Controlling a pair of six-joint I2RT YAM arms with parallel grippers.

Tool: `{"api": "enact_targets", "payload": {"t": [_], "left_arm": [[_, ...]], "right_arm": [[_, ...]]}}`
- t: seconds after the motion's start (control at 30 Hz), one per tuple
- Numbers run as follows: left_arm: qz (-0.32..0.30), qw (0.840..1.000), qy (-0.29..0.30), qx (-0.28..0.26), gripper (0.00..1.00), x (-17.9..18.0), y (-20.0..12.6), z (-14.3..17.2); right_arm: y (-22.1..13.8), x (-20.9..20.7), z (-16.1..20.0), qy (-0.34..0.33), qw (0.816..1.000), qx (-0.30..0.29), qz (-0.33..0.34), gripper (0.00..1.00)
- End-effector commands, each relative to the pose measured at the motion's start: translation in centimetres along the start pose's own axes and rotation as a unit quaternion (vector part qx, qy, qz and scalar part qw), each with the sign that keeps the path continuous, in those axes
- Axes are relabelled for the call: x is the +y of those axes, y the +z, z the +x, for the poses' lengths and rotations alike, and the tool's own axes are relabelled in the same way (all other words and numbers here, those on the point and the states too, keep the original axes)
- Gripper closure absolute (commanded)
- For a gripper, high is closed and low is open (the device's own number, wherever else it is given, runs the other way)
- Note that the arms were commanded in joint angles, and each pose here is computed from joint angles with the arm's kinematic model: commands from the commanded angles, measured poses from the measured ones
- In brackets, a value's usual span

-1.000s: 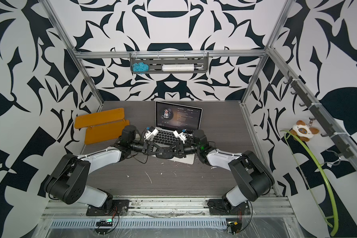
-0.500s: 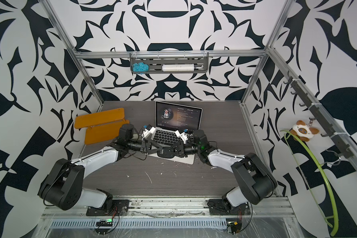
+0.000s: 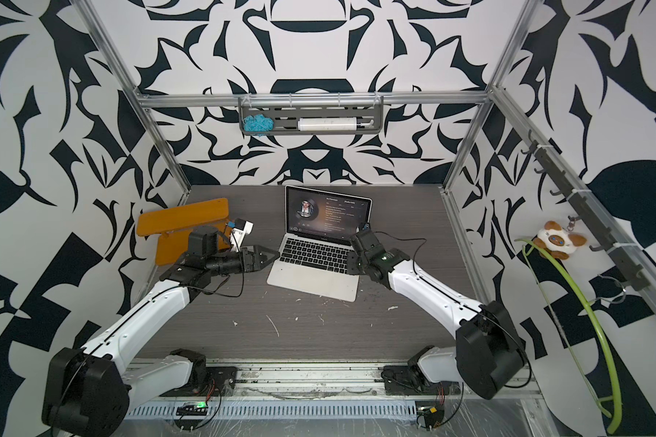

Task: Remove the wireless mouse receiver from the laptop
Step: Place the mouse at the center of the board, then reset both arms

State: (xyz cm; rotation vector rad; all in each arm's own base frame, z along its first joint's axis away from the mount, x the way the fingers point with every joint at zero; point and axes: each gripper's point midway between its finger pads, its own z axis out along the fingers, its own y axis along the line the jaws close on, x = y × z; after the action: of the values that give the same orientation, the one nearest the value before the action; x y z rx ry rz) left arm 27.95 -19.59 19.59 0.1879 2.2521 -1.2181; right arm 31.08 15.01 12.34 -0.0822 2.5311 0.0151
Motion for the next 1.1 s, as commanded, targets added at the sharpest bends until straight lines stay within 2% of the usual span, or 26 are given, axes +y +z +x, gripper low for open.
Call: {"api": "enact_targets", "payload": {"t": [0.0, 0.07, 0.17, 0.27, 0.4, 0.47, 0.6, 0.73, 0.83, 0.93, 1.03, 1.07], "left_arm": [[-0.095, 0.995, -0.005, -0.017, 0.01, 3.7, -0.7, 0.6], [-0.114, 0.993, -0.002, -0.034, 0.01, 4.5, -1.0, 0.7], [-0.125, 0.991, 0.003, -0.045, 0.01, 5.0, -1.4, 1.0], [-0.140, 0.989, 0.006, -0.045, 0.01, 5.6, -1.6, 1.3], [-0.143, 0.988, 0.006, -0.049, 0.01, 5.8, -1.8, 1.7], [-0.145, 0.988, 0.002, -0.052, 0.01, 5.9, -1.9, 1.8], [-0.154, 0.987, 0.000, -0.053, 0.01, 6.2, -2.1, 1.9], [-0.166, 0.985, -0.003, -0.050, 0.01, 6.6, -2.2, 1.9], [-0.181, 0.982, -0.006, -0.052, 0.01, 7.0, -2.4, 1.8], [-0.202, 0.978, -0.007, -0.060, 0.01, 7.7, -2.7, 1.6], [-0.220, 0.973, -0.006, -0.062, 0.01, 8.2, -2.9, 1.2], [-0.227, 0.972, -0.006, -0.062, 0.01, 8.4, -3.0, 1.1]], "right_arm": [[-1.0, -6.7, -1.2, -0.076, 0.970, 0.001, 0.229, 0.79], [-0.4, -8.3, -1.3, -0.118, 0.943, 0.019, 0.310, 0.79], [1.3, -9.3, -1.2, -0.165, 0.910, 0.037, 0.378, 0.81], [3.9, -8.9, -0.7, -0.193, 0.895, 0.059, 0.398, 0.81], [7.2, -8.3, 0.8, -0.219, 0.884, 0.096, 0.402, 0.83], [8.5, -7.9, 2.0, -0.226, 0.883, 0.118, 0.393, 0.78], [10.0, -5.8, 3.9, -0.227, 0.906, 0.137, 0.330, 0.57], [11.0, -3.4, 5.2, -0.201, 0.941, 0.143, 0.233, 0.46], [11.0, -2.2, 5.3, -0.184, 0.957, 0.138, 0.180, 0.43], [10.6, -1.3, 4.9, -0.154, 0.971, 0.129, 0.126, 0.36], [9.4, -0.4, 3.5, -0.111, 0.988, 0.098, 0.047, 0.15], [8.9, -0.3, 2.9, -0.096, 0.991, 0.087, 0.022, 0.12]]}}
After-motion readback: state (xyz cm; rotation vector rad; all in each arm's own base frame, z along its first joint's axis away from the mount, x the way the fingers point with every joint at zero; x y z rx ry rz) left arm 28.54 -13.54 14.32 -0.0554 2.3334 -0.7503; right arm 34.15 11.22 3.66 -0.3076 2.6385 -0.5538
